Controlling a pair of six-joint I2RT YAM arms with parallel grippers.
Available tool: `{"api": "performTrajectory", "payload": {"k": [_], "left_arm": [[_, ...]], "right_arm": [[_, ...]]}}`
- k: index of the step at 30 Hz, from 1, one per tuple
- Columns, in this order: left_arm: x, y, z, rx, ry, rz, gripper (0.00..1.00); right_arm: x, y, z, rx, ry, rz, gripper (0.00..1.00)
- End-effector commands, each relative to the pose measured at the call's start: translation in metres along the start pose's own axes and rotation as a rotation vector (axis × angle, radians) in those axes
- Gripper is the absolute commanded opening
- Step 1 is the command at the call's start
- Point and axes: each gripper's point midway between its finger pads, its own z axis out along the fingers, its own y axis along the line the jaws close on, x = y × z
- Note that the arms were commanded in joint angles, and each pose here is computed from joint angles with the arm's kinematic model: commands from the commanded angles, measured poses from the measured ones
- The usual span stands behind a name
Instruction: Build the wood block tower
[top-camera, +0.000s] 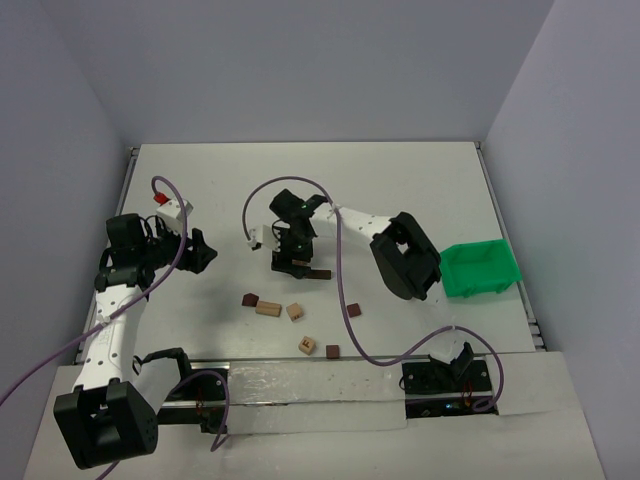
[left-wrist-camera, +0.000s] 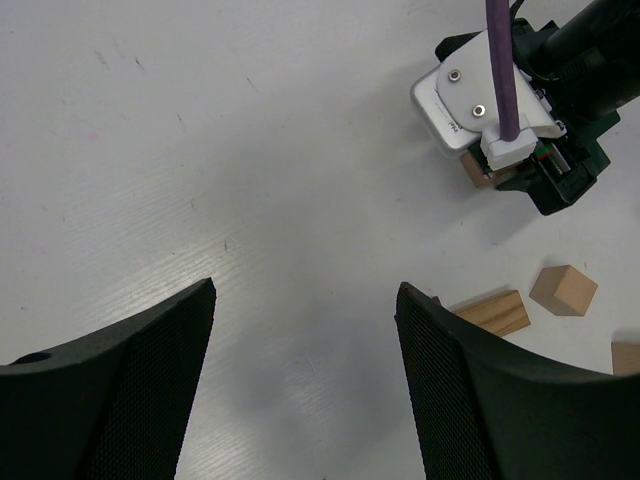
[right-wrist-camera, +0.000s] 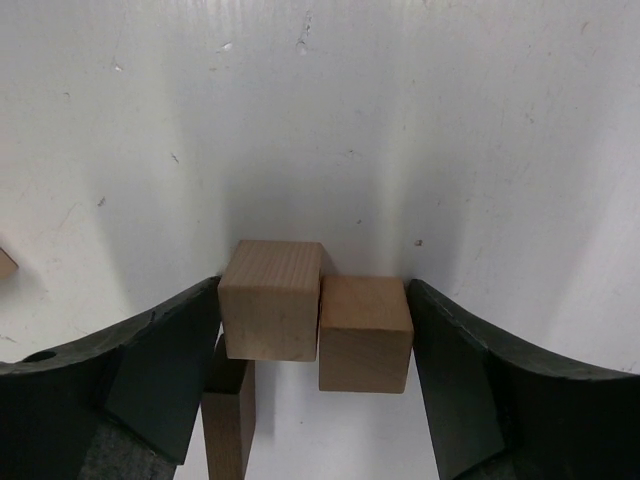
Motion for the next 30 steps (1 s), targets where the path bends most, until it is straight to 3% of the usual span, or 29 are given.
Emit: {"api": "performTrajectory", "payload": {"k": [1,7,12,16,22,26,28,30], "left_arm": [[-0.022,-0.001,-0.004,0.013,-0.058,0.03,0.8],[-0.024,-0.001,-0.004,0.017,-0.061,0.027,0.81],[-0.027,-0.002,-0.005,0.017,-0.067,0.029,0.81],[-0.029,-0.004,-0.006,0.026,-0.071,0.03,0.81],[-0.032,-0.004,-0.006,0.026,-0.08,0.032,0.81],[-0.033,-0.003,-0.007,0.021,-0.082,0.038,0.81],[-0.033,-0.003,-0.006,0.022,-0.082,0.038,0.81],[-0.033,-0.003,-0.006,0.026,-0.082,0.033,0.81]], "right_arm": [[0.004,0.01,-0.006,-0.025,0.012,0.022,0.96],[-0.005,0.007,-0.02,0.006,-0.01,0.047,1.0],[-0.035,-0.003,-0.066,0.094,-0.109,0.085,1.0],[-0.06,-0.005,-0.121,0.169,-0.233,0.157,1.0],[-0.06,-0.011,-0.161,0.251,-0.375,0.38,0.99],[-0.028,-0.015,-0.147,0.291,-0.344,0.48,0.82],[-0.002,-0.013,-0.126,0.283,-0.291,0.508,0.6],[0.011,-0.012,-0.114,0.271,-0.256,0.518,0.44]]}}
